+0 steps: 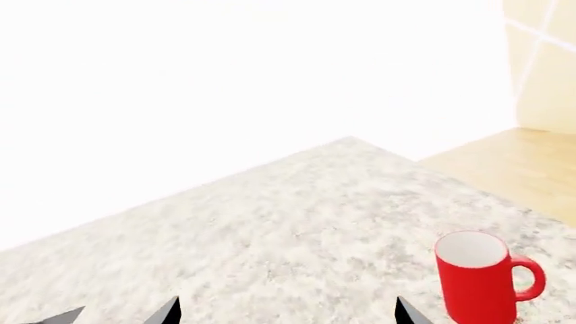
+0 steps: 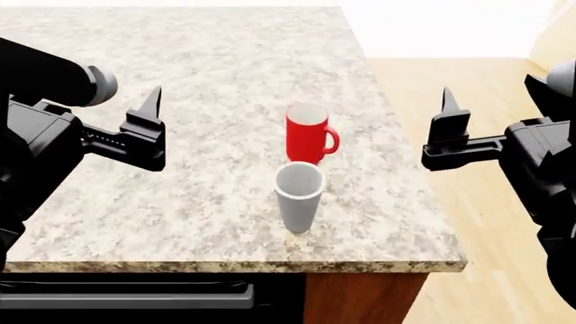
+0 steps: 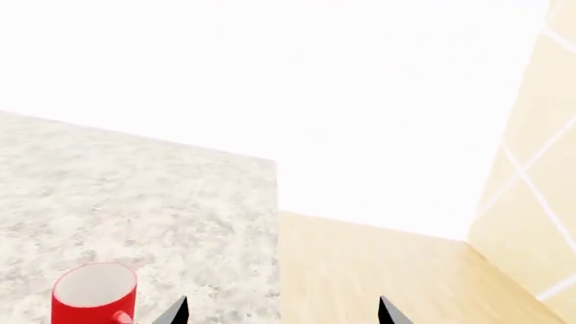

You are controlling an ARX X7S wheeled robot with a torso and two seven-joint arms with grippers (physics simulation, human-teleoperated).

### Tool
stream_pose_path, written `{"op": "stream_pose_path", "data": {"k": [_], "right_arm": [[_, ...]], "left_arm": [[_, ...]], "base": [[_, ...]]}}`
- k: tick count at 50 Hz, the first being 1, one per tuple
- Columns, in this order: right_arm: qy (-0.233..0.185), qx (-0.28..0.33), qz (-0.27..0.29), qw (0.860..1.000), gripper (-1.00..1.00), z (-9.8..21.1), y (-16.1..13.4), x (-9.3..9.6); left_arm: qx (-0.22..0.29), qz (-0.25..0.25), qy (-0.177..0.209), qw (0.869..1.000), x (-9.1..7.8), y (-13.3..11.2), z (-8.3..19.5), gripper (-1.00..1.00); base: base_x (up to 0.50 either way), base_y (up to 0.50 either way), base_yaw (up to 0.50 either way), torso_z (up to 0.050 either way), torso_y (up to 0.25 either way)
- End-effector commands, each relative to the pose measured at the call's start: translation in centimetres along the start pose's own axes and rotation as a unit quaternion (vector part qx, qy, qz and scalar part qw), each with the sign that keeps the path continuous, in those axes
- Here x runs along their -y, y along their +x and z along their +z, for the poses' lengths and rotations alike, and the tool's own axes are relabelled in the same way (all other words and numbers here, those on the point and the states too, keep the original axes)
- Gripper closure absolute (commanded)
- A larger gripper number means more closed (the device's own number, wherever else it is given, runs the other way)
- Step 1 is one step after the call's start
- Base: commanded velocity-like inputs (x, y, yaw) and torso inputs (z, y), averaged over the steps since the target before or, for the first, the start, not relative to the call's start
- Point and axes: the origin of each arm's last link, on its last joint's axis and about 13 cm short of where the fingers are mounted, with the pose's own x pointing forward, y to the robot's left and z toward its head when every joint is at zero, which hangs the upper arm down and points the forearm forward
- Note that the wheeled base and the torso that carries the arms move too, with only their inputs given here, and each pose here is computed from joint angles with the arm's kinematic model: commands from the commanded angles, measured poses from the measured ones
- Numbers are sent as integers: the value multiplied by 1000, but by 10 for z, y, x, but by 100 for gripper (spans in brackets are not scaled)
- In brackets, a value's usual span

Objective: Pick the cup and mug and place them in the sink. Then turn on the water.

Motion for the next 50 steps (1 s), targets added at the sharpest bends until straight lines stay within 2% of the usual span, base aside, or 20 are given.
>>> {"op": "stream_pose_path", "data": {"k": [1, 21, 28, 34, 41, 50], "right_arm": [[0, 3, -2, 1000, -100, 2, -1, 1], [1, -9, -3, 1000, -100, -5, -2, 0], [19, -12, 13, 1000, -100, -17, -11, 4], [32, 12, 42, 999, -100, -29, -23, 13], [15, 46, 84, 995, -100, -43, -44, 22], [7, 39, 110, 993, -100, -71, -66, 27]], "left_arm": [[1, 3, 5, 1000, -2, -1, 1, -100], [-2, 4, 3, 1000, -1, -2, -4, -100], [0, 6, 0, 1000, 0, -3, -5, -100], [-1, 4, -2, 1000, 3, -2, -9, -100], [-1, 2, -2, 1000, 6, -2, -11, -100], [1, -6, 0, 1000, 11, 0, -11, -100]], "base": [[500, -1, 0, 0, 0], [489, 0, 0, 0, 1], [0, 0, 0, 0, 1], [0, 0, 0, 0, 0], [0, 0, 0, 0, 0], [0, 0, 0, 0, 0]]}}
